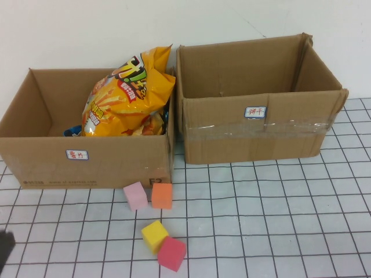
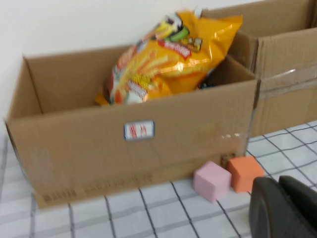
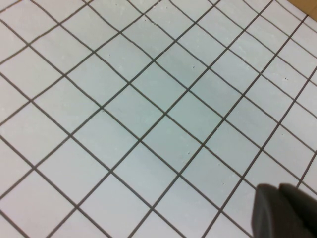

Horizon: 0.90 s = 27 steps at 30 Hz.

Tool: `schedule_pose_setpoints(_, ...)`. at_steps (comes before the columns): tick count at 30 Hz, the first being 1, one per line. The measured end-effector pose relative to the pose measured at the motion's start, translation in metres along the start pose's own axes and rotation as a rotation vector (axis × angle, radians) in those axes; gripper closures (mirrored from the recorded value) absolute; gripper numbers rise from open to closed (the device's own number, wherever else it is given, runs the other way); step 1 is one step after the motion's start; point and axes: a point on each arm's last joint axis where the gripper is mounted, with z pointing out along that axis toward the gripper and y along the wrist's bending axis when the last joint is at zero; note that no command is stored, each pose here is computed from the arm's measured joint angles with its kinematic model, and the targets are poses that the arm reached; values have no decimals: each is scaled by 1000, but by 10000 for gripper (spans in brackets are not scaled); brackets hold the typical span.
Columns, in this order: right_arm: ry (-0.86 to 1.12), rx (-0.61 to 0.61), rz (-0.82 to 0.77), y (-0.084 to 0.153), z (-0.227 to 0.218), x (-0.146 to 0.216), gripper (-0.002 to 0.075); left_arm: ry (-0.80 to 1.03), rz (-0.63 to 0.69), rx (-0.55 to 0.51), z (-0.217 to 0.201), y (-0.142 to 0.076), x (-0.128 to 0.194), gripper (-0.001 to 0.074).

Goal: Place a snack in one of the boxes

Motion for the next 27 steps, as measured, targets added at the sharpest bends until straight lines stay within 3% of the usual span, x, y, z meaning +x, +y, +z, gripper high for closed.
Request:
schedule_pose_setpoints(6,0,0,0,0,0,0,720,-42,-167,-81,-15,8,30,736)
schedule_pose_setpoints(9,1,-1,0,0,0,0,720,-71,-138,-166,-21,12,42,736)
schedule_pose_setpoints(15,2,-1,2,0,0,0,720,56,-134,-286,-15,16,75,736)
schedule_pose_setpoints(21,2,-2,3,0,0,0,720,76,-173,-326,-10,17,91,736)
schedule_pose_setpoints(27,1,-3,4,0,0,0,722,108,-113,-306,-10,15,93,736)
